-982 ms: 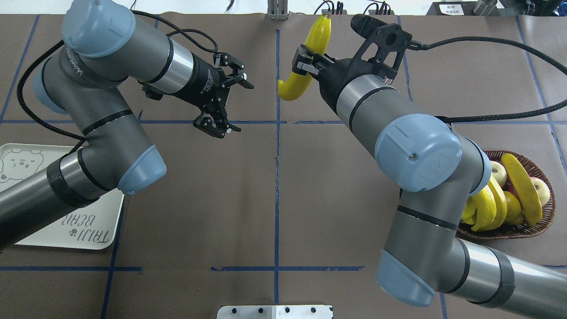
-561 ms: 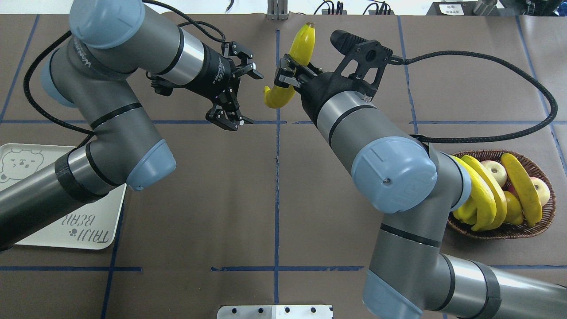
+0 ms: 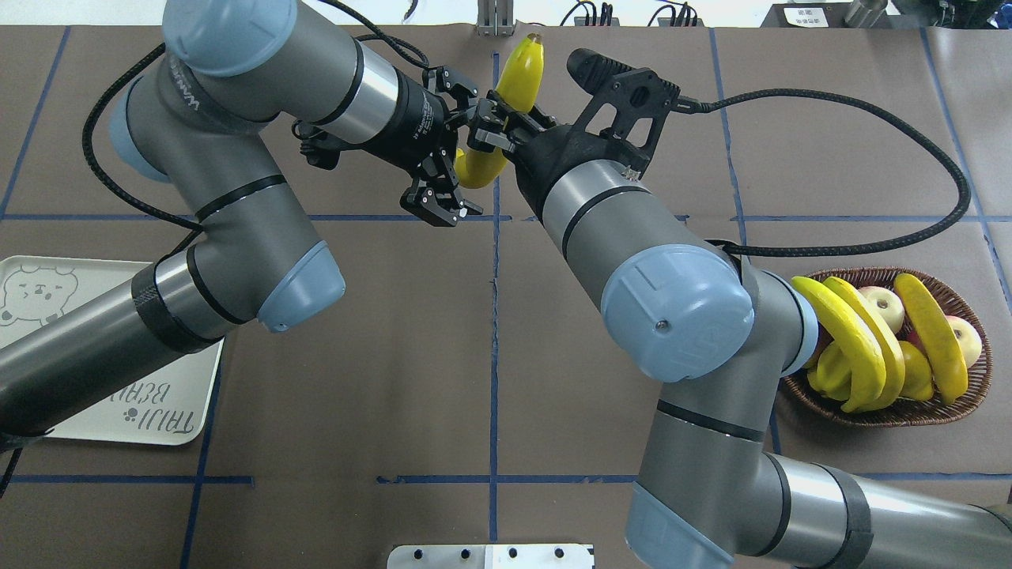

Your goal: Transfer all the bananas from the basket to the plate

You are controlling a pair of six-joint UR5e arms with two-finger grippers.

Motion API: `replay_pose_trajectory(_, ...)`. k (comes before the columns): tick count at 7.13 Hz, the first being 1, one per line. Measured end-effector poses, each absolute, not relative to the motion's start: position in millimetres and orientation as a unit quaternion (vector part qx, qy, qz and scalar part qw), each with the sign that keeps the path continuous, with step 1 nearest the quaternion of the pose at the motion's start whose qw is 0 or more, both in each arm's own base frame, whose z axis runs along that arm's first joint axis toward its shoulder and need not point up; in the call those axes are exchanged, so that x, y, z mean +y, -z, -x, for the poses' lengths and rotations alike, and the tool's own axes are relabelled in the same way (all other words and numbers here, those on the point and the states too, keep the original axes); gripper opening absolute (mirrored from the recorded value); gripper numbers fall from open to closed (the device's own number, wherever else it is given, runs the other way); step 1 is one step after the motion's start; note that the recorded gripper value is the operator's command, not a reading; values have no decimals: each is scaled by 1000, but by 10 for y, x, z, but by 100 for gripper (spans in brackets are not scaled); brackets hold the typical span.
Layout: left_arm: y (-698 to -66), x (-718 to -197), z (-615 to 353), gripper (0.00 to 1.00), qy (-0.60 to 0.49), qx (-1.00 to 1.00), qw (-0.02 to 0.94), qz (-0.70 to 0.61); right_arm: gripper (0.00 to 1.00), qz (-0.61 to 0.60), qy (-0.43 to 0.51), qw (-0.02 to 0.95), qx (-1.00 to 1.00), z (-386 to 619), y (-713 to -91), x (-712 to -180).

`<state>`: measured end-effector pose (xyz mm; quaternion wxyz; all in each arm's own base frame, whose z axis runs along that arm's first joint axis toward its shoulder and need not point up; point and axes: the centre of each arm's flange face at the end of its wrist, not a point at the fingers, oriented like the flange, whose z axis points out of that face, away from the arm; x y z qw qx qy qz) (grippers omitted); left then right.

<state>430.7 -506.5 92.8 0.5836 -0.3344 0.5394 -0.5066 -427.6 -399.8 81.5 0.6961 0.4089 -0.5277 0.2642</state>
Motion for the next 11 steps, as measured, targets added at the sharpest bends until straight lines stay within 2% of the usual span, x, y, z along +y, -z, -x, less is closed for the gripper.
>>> replay_pose_trajectory(1, -919, -5068, -4307, 0, 510, 538, 581, 338, 2, -409, -264, 696, -527, 4275, -814, -3999)
replay_pose_trajectory(2, -929, -5082, -4294, 0, 512, 537, 578, 339, 46, -410, -265, 696, -527, 4273, -814, -3999)
replay_pose_trajectory(3, -933, -5109, -4260, 0, 517, 536, 573, 342, 99, -409, -266, 694, -530, 4261, -802, -3994)
replay_pose_trajectory(8, -972, -5320, -4021, 0, 556, 526, 537, 356, 100, -410, -256, 690, -539, 4157, -751, -3932)
replay_pose_trajectory(11, -1454, -5640, -3585, 0, 503, 530, 604, 317, 100, -398, -207, 690, -569, 3812, -689, -3745)
